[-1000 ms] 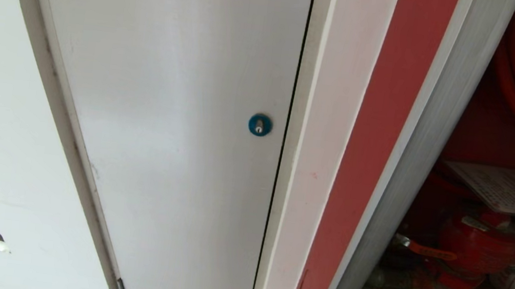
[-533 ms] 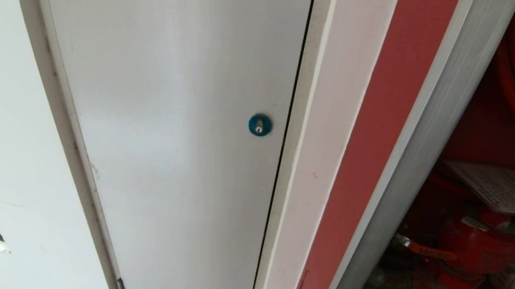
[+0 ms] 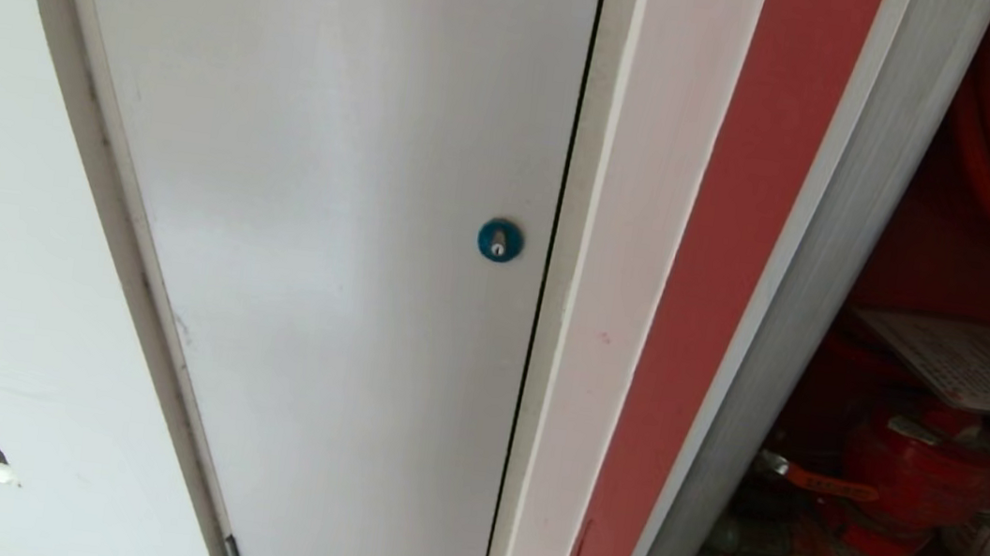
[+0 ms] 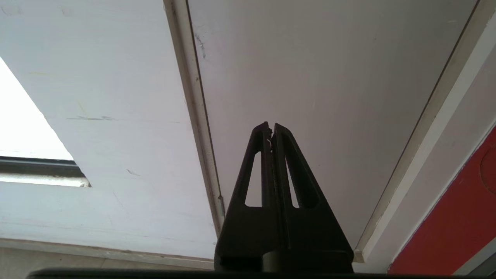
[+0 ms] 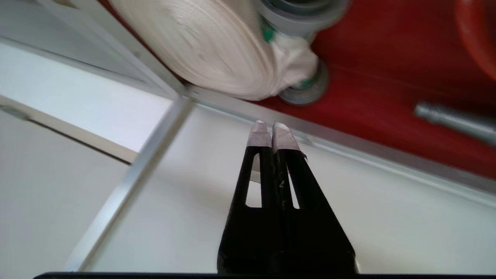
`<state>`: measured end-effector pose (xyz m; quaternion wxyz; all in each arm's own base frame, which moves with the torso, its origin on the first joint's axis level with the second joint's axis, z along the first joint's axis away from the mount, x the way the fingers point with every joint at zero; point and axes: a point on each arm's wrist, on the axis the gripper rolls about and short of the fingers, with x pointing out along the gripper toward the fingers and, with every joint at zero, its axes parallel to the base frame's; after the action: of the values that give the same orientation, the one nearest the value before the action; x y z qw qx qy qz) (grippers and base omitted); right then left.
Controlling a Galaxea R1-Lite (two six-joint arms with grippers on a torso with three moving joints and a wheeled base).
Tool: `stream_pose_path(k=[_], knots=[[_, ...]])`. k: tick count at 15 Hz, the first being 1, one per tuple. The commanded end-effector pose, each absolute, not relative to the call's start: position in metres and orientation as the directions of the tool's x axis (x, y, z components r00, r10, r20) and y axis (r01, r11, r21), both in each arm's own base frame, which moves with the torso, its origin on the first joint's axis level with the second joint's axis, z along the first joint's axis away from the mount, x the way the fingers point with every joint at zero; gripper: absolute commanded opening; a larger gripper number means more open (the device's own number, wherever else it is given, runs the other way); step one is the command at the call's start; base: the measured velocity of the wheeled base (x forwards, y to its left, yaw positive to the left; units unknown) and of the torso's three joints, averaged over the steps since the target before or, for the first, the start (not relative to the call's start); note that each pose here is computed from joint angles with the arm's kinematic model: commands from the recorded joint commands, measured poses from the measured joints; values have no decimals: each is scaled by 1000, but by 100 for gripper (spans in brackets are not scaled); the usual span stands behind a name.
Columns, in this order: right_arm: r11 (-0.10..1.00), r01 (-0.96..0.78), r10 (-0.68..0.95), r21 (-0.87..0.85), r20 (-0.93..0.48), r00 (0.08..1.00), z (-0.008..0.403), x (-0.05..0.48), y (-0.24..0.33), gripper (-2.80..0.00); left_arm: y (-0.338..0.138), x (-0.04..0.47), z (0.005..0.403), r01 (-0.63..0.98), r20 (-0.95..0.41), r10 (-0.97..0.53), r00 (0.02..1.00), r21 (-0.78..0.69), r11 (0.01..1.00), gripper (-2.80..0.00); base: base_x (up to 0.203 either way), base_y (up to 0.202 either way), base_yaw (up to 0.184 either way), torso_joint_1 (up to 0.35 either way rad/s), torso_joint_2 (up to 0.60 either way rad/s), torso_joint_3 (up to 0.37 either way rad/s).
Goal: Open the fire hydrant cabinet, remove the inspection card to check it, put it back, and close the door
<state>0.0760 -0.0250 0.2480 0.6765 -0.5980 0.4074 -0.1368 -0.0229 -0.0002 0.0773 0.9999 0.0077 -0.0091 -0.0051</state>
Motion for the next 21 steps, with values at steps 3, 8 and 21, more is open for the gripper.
stream_pose_path(k=[3,8,21], knots=[[265,-354,-653,-897,-438,618,247,81,-43,0,0,-22,76,10,14,-10,1000,15,1000,-280,0,0,0,0,0,0],[225,-357,-476,-907,-422,772,246,98,-85,0,0,-22,75,10,12,-11,1000,15,1000,-280,0,0,0,0,0,0],[129,-357,-204,-925,-377,904,246,159,-111,0,0,-22,76,10,14,-11,1000,15,1000,-280,0,0,0,0,0,0]])
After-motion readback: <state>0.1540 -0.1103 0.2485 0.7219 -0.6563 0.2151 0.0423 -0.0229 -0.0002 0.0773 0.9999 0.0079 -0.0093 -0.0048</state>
